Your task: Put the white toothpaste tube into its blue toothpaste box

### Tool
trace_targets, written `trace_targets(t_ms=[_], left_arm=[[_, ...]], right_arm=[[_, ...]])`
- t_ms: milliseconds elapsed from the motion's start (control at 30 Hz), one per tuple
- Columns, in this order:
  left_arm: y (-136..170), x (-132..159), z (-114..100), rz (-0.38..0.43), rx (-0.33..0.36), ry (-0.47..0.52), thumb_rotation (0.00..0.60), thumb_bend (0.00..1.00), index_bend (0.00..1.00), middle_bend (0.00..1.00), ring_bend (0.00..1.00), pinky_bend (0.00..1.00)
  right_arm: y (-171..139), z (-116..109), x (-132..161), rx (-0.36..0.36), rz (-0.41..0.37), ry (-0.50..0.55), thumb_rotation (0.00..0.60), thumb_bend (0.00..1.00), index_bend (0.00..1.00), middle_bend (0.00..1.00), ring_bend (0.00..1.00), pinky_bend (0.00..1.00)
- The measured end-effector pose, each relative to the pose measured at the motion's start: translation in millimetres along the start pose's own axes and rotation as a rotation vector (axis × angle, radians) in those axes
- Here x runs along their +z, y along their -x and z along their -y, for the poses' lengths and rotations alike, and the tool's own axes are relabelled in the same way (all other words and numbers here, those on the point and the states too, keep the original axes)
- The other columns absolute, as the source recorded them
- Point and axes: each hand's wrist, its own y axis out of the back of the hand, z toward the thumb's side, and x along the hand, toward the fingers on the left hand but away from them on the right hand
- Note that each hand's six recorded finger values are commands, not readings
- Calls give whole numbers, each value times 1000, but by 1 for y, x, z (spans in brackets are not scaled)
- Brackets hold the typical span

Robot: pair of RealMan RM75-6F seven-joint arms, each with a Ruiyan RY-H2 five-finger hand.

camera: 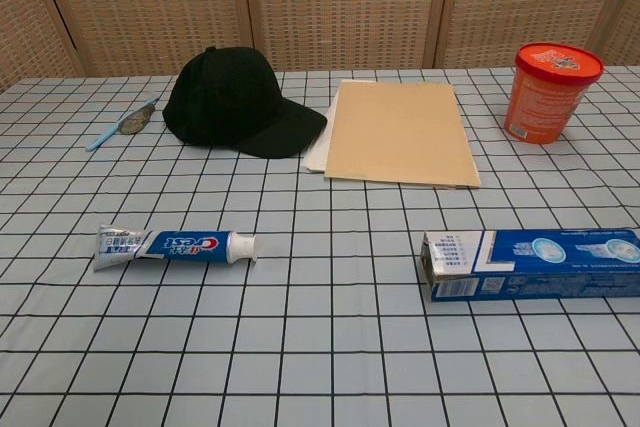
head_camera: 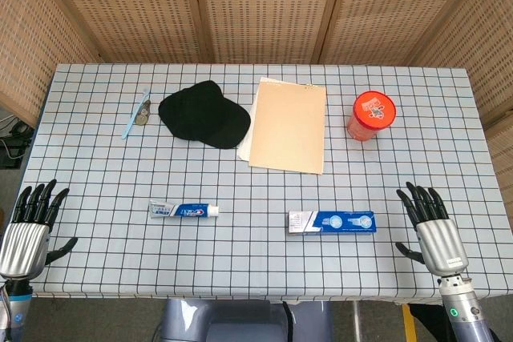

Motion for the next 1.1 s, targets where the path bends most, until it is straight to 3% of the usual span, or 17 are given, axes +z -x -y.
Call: trace_targets(t_ms=[1100], left_arm=[[2,3,0,8,1,-11,600,149,102,0,0,0]], right_arm=[[-2,-5,2,-7,-10,19,600,152,19,0,0,0]])
